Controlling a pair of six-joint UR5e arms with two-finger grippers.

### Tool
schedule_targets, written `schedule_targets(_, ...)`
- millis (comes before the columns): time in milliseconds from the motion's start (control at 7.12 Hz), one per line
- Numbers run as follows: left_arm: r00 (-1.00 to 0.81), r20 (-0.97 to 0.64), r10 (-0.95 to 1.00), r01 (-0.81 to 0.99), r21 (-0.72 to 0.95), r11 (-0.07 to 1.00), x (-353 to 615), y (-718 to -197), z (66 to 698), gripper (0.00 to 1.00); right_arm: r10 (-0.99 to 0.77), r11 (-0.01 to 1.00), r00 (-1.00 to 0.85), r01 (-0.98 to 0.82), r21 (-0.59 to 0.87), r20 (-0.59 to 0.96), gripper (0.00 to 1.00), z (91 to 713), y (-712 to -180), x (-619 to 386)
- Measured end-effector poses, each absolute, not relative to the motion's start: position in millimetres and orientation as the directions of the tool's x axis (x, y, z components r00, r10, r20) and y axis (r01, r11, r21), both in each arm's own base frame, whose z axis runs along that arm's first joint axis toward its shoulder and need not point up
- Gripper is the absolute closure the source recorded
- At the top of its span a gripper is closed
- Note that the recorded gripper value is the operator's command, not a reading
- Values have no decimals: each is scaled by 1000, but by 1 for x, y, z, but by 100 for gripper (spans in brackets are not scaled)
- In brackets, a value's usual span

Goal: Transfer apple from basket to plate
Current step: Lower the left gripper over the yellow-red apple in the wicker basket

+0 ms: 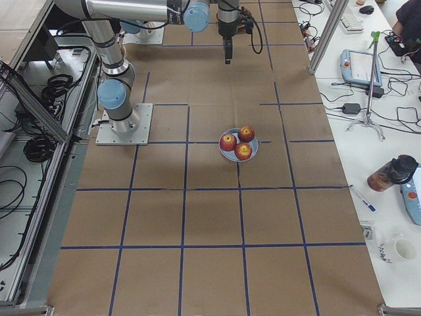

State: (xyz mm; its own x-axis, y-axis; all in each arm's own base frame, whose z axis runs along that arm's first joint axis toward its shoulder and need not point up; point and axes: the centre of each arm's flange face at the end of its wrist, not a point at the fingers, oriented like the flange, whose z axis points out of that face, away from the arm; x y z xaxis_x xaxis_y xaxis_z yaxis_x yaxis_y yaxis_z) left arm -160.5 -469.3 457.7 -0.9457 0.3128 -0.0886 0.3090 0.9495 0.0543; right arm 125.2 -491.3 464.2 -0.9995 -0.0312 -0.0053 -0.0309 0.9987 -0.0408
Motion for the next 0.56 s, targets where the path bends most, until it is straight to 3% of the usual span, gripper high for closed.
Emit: schedule_targets(562,-962,-79,263,259,59,964,-125,-497,435,1,-31,999,-999,-31,-43,-7,0,465,-491,125)
